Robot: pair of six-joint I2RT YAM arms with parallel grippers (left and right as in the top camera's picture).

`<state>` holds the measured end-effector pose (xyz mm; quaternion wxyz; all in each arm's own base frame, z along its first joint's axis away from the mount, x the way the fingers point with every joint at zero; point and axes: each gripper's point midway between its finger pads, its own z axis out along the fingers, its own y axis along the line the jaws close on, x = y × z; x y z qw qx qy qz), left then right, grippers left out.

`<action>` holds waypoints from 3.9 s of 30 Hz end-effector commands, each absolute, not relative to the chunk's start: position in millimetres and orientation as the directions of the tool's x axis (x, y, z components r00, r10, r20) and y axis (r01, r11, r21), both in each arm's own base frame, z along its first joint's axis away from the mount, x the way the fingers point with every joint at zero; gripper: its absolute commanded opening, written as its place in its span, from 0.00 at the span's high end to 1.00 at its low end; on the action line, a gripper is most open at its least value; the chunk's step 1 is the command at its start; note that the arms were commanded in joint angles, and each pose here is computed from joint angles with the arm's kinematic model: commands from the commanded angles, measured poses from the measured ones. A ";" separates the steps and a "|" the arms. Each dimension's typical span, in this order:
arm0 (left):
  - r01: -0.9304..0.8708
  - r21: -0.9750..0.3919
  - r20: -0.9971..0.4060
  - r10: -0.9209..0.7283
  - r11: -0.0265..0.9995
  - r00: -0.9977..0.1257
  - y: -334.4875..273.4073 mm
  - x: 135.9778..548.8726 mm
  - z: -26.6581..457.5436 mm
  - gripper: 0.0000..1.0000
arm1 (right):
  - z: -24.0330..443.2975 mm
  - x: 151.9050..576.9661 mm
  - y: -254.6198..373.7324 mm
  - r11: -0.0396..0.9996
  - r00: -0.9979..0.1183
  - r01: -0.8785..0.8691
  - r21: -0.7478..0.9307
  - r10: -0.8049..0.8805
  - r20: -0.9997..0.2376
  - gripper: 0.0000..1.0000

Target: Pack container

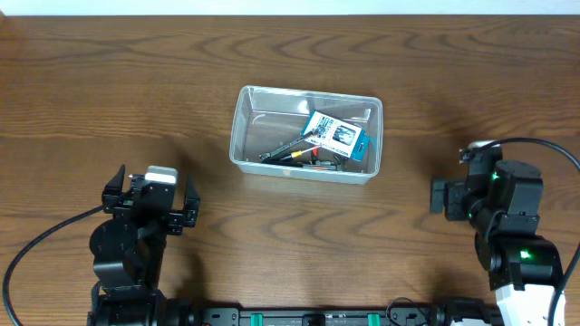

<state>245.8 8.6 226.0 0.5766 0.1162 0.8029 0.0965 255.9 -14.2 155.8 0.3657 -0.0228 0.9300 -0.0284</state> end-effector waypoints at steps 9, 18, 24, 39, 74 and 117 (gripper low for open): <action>0.085 0.273 -0.909 0.286 0.958 -0.304 5.9 245.0 225.4 0.02 | 147.9 245.4 -17.4 0.998 -0.765 -0.004 -0.063 -0.044 -0.643 0.01; 0.085 0.273 -0.909 0.286 0.958 -0.304 5.9 245.0 225.4 0.02 | 147.8 245.3 -17.4 0.998 -0.765 -0.005 -0.063 -0.044 -0.642 0.01; 0.085 0.273 -0.909 0.286 0.958 -0.304 5.9 245.0 225.4 0.02 | 149.1 245.1 -17.4 0.998 -0.762 -0.004 -0.064 -0.044 -0.646 0.01; 0.085 0.273 -0.909 0.286 0.958 -0.304 5.9 245.0 225.4 0.02 | 227.8 201.7 -27.8 0.961 -0.495 0.041 -0.275 -0.219 -0.841 0.01; 0.085 0.273 -0.909 0.286 0.958 -0.304 5.9 245.0 225.4 0.02 | 160.5 245.5 4.1 0.993 -0.054 0.048 0.110 0.113 -0.992 0.01; 0.162 -0.006 -0.955 0.043 0.987 -0.293 -29.3 215.9 211.3 0.02 | 161.3 245.5 3.9 0.993 -0.050 0.048 0.112 0.114 -0.992 0.01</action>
